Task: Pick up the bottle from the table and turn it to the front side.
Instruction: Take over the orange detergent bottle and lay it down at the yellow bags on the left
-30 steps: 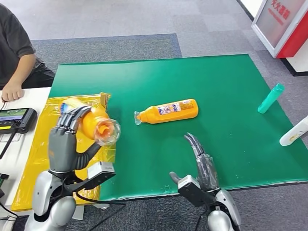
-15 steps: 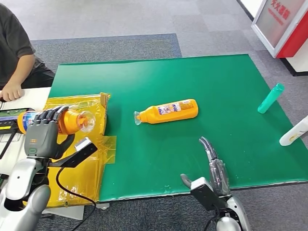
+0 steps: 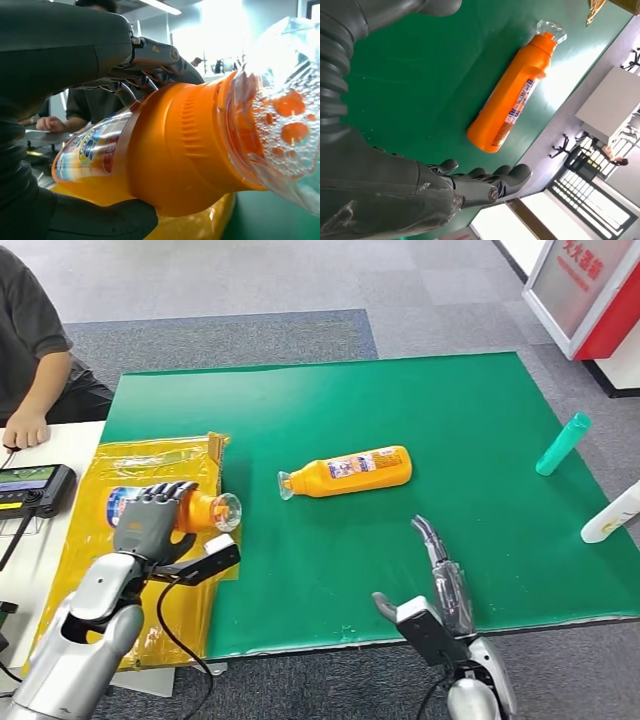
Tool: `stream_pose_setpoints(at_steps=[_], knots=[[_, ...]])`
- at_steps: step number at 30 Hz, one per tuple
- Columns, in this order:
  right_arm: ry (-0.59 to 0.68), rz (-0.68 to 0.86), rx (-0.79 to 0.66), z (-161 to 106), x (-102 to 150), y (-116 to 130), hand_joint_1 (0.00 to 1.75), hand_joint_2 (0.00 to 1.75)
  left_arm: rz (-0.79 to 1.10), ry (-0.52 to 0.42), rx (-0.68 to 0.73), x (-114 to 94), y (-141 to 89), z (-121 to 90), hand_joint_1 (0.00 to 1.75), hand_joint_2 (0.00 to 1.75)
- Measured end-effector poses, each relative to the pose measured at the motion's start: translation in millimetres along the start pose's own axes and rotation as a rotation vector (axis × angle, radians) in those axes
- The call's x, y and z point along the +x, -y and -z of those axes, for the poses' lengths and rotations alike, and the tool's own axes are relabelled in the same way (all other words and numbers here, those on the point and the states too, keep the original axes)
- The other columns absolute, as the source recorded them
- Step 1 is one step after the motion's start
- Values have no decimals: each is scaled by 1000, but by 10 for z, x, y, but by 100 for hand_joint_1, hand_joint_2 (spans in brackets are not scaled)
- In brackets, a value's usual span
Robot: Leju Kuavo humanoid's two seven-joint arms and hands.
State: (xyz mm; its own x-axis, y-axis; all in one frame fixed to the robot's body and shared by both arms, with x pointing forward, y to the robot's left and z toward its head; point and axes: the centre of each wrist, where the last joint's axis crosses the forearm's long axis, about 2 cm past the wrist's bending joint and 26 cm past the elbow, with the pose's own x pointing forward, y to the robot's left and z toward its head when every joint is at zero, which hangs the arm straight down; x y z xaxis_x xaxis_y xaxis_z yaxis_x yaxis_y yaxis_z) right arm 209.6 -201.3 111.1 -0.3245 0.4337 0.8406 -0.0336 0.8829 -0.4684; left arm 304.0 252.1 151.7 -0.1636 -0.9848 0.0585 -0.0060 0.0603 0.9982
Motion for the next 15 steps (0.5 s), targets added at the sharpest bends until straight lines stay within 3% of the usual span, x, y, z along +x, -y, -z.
stream_pose_setpoints(at_steps=[7,15], knots=[[-8,6,6,-3,-25,-17,0,175,5,43,-104,117,134,52,175,175],[-14,9,14,22,-60,-37,0,175,49,23,-269,124,339,87,175,175]])
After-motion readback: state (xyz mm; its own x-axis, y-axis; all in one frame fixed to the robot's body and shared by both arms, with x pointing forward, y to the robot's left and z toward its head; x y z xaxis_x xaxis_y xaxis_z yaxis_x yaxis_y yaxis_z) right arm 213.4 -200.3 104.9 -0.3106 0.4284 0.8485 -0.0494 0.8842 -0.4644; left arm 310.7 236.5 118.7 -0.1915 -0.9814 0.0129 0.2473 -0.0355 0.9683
